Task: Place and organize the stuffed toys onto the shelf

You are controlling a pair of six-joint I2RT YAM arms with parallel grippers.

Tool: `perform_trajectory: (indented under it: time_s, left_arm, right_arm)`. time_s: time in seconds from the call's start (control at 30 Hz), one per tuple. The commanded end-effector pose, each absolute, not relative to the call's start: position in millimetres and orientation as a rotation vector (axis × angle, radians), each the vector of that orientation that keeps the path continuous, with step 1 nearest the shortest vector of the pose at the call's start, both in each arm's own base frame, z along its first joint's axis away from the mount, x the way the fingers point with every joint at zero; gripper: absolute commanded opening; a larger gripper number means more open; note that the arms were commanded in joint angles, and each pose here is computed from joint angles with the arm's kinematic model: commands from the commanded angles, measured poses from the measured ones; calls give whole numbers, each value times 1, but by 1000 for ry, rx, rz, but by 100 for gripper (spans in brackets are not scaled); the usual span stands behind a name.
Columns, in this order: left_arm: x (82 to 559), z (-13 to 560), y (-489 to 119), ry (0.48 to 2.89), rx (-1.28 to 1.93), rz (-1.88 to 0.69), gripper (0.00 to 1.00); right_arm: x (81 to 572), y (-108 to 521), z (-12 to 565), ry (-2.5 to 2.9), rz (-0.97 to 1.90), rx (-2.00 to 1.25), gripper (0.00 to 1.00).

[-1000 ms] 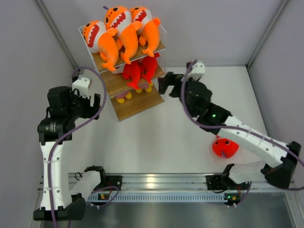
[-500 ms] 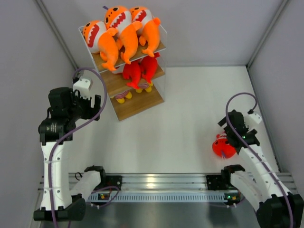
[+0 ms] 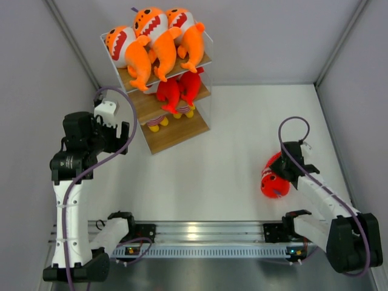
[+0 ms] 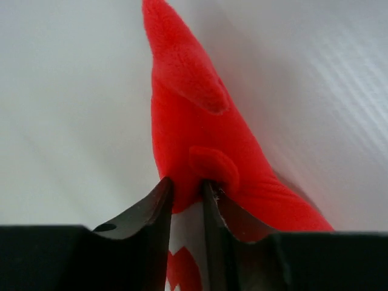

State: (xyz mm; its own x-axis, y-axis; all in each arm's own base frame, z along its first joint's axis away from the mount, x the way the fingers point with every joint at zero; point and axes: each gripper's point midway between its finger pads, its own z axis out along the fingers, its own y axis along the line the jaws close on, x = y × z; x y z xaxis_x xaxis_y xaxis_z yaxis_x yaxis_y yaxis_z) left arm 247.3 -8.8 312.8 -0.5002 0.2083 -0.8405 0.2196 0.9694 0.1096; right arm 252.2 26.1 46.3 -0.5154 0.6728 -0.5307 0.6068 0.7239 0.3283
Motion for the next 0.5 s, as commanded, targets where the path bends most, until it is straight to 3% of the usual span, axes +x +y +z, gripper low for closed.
perform_trajectory:
  time_s: [0.0,0.03,0.13,0.17,0.23,0.27,0.33,0.47]
  left_arm:
    - [247,316,-11,2091,318,-21,86]
    - [247,317,-12,2089,318,-25,86]
    - [247,318,-11,2086,319,-22,86]
    - [247,318,-11,2086,316,-20,86]
    - [248,317,-9,2089,313,-11,86]
    - [247,316,-10,2091,318,-13,86]
    - [246,314,-13,2093,331,-34,86]
    - [235,307,-32,2103,414,-149,85]
  right_arm:
    - [238,105,32,2444,573,867,16]
    - [240,112,30,2464,582,845,0]
    - [268,165,56,2451,669,500,0]
    - [279,208,89,2405,750,278,0]
    - [278,257,96,2415,791,-152,0]
    - [274,303,133,2328,893,-379,0]
    - [261,331,118,2325,840,-707,0]
    - [221,399,147,2080,925,-1142,0]
